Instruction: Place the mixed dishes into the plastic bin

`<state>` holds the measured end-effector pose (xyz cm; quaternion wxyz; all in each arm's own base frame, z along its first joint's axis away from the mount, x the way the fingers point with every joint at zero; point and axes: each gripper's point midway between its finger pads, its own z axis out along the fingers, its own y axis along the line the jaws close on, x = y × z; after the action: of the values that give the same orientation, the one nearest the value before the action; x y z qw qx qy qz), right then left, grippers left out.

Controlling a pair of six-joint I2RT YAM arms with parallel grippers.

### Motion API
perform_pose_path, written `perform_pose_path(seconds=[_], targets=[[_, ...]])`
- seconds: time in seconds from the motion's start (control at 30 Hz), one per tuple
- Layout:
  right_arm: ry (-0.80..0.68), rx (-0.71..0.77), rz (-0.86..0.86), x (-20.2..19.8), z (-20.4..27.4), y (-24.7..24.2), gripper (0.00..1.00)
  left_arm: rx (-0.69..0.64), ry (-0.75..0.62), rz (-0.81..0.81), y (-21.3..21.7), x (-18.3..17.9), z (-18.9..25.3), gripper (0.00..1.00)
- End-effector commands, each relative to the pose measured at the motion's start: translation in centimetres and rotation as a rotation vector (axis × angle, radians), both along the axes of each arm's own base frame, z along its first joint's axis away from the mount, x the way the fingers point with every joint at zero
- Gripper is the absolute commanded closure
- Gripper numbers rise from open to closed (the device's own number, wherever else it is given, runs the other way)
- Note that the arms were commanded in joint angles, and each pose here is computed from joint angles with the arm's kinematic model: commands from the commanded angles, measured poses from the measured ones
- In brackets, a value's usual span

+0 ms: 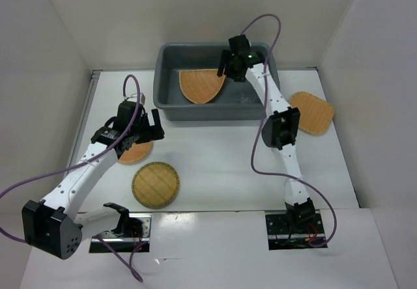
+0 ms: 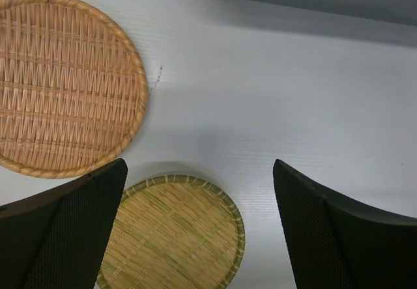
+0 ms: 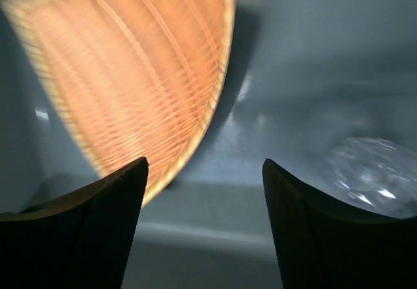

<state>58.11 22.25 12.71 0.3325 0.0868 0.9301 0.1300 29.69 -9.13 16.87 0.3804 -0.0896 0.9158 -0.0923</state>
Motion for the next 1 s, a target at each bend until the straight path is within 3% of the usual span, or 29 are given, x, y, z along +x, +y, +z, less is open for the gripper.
perform_pose_path(seconds=[0.0,0.03,0.13,0.37,0.43,0.67,0.73,0.97], targets=[[-0.317,-0.032,-0.122,-1.3,17.3,-6.1,0.23,-0.026,-0.057,0.025,-0.1,1.3,1.2,0.01],[-0.396,-0.012,-0.153,-2.2,21.3,-7.7,0.23,-0.026,-0.057,0.024,-0.1,1.3,1.2,0.01],[-0.347,-0.028,-0.308,-3.2,19.7,-14.1,0.23,-0.032,-0.056,0.018,-0.3,1.3,0.9,0.01],[-0.282,-0.034,-0.767,-11.4,15.9,-33.2,0.27,-0.043,-0.071,0.011,-0.4,1.1,1.3,0.01],[-0.232,-0.066,-0.834,-13.1,14.6,-35.7,0.29,-0.041,-0.061,-0.003,-0.5,0.9,0.9,0.01],[0.011,-0.197,-0.890,-14.6,6.3,-38.5,0.29,-0.053,-0.056,-0.018,-0.7,0.6,0.5,0.01],[0.081,-0.180,-0.848,-13.4,3.1,-38.0,0.29,-0.059,-0.054,-0.025,-0.9,0.5,0.5,0.01],[0.108,-0.145,-0.766,-8.2,-0.2,-35.9,0.32,-0.066,-0.051,-0.033,-1.1,0.5,0.2,0.01]])
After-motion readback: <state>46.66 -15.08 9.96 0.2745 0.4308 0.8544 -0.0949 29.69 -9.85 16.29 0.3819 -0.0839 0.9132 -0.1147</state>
